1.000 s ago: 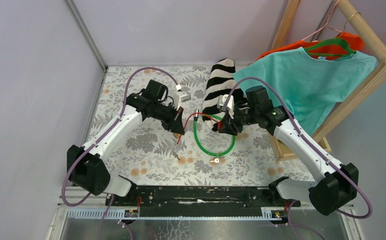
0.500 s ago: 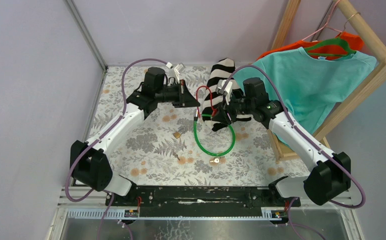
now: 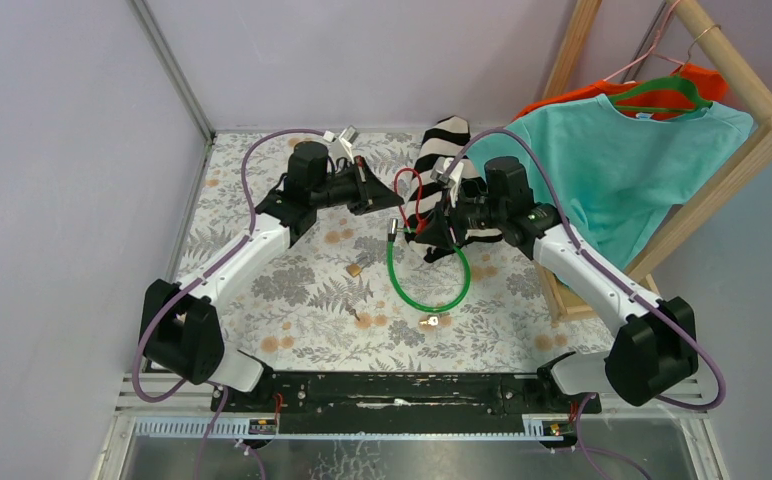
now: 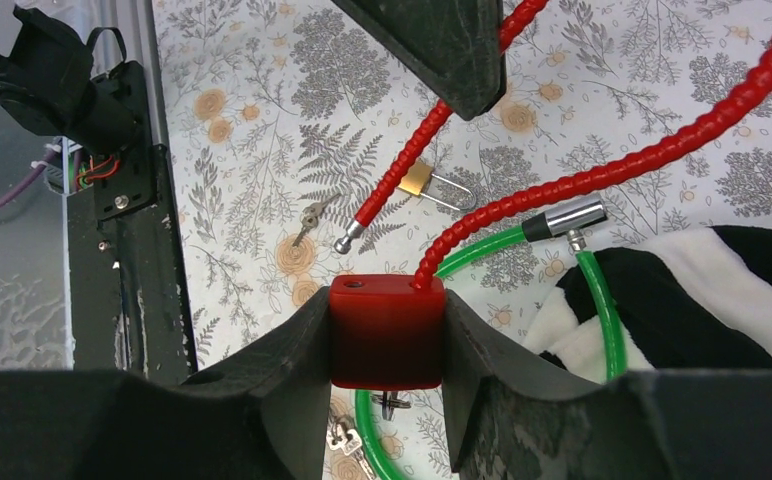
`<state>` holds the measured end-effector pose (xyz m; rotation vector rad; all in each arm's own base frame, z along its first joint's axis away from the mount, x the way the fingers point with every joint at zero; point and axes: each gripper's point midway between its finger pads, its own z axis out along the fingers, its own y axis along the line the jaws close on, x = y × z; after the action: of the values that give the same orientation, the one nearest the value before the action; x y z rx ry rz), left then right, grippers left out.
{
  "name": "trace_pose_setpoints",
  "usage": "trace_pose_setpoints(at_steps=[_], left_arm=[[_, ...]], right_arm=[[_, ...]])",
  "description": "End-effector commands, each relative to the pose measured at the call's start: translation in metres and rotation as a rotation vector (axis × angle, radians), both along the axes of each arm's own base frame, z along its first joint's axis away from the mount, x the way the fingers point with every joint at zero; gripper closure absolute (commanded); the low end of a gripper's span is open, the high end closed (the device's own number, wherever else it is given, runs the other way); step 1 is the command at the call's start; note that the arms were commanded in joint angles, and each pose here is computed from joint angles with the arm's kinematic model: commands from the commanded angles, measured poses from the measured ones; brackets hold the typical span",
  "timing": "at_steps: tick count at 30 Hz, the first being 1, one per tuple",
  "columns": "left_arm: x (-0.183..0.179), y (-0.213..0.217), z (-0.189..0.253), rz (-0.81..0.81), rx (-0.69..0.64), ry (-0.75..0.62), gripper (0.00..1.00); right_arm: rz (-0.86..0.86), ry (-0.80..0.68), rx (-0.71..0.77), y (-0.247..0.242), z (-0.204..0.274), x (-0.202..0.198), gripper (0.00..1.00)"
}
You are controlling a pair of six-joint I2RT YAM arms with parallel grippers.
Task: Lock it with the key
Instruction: Lock the lock.
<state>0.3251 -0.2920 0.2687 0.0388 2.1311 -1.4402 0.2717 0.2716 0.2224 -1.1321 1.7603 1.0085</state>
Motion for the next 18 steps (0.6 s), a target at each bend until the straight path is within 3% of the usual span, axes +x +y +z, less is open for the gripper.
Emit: trace_pose_setpoints(at_steps=[1,18], left_arm=[[-0.002,-0.009,0.025,-0.012,-0.074,-0.065,1.0],[0.0,-0.017,0.005,0.002,-0.069,-0.017,1.0]], right_arm=[[0.11,-0.056,0.102,0.016,0.022,-0.012,1.0],[0.126,-0.017,0.114,0.026,0.017,-0.016,1.0]])
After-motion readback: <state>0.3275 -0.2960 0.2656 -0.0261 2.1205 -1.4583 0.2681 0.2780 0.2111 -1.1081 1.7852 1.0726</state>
